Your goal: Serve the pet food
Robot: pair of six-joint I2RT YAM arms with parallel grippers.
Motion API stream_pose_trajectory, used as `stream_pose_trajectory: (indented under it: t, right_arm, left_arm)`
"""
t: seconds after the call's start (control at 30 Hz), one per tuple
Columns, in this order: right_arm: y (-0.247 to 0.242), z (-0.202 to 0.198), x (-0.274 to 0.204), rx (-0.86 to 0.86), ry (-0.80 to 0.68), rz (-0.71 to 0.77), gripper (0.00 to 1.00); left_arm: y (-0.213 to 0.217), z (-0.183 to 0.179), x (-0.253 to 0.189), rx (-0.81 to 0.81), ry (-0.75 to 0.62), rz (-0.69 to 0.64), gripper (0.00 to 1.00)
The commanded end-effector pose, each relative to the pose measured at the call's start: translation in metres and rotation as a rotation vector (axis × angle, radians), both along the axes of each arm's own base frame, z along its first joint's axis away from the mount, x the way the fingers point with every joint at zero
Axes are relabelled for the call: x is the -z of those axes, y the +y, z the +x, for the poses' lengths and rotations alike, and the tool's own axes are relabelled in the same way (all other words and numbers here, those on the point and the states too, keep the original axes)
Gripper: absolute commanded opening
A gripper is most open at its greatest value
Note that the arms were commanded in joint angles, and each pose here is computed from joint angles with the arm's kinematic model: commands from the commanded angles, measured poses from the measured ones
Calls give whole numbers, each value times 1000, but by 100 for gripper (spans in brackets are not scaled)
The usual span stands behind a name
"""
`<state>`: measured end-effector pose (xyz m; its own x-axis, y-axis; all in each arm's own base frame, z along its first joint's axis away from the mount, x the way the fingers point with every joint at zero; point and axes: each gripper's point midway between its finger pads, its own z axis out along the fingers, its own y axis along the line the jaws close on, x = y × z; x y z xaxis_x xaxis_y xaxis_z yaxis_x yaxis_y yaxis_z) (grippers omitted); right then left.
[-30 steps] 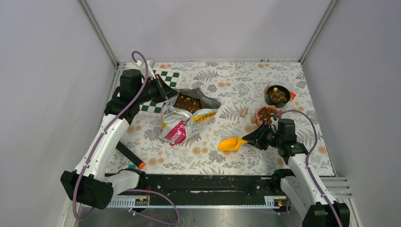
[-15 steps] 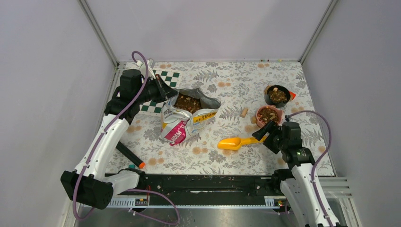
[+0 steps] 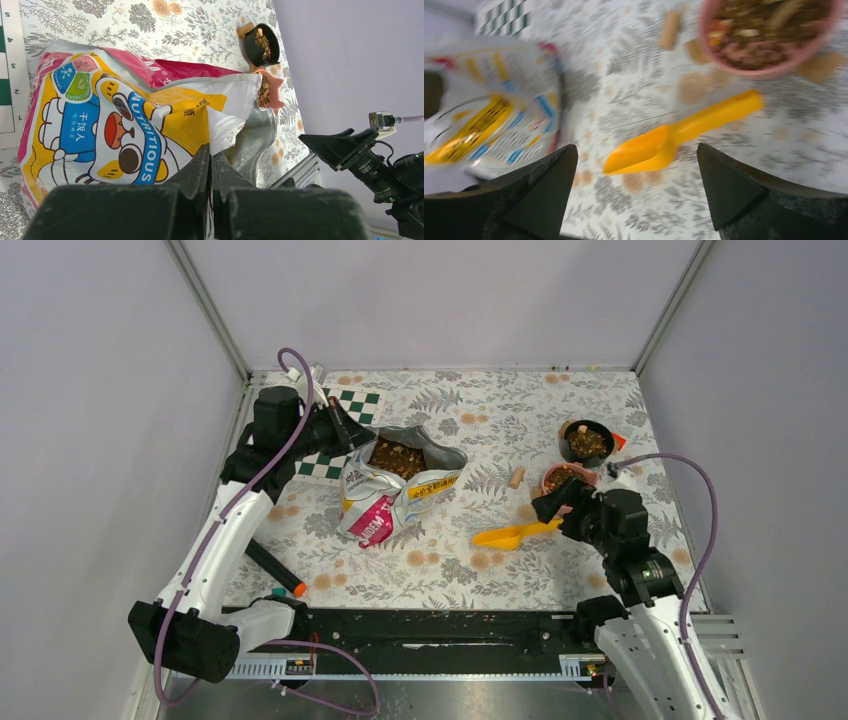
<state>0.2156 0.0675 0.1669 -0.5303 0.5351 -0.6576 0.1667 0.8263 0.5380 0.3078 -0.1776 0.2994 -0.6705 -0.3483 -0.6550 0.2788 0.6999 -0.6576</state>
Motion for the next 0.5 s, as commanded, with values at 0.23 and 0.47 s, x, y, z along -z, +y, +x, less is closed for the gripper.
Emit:
stream_pose_trajectory:
  t: [0.23,0.47]
  right_arm:
    - [160,-11,-110,-591,-310,110,85]
    - [237,-14,-141,-766,-391,-27,84]
  left_arm:
    - [10,3,-11,-44,-48,31,0]
    - [18,11,-8,-83,-53,74,0]
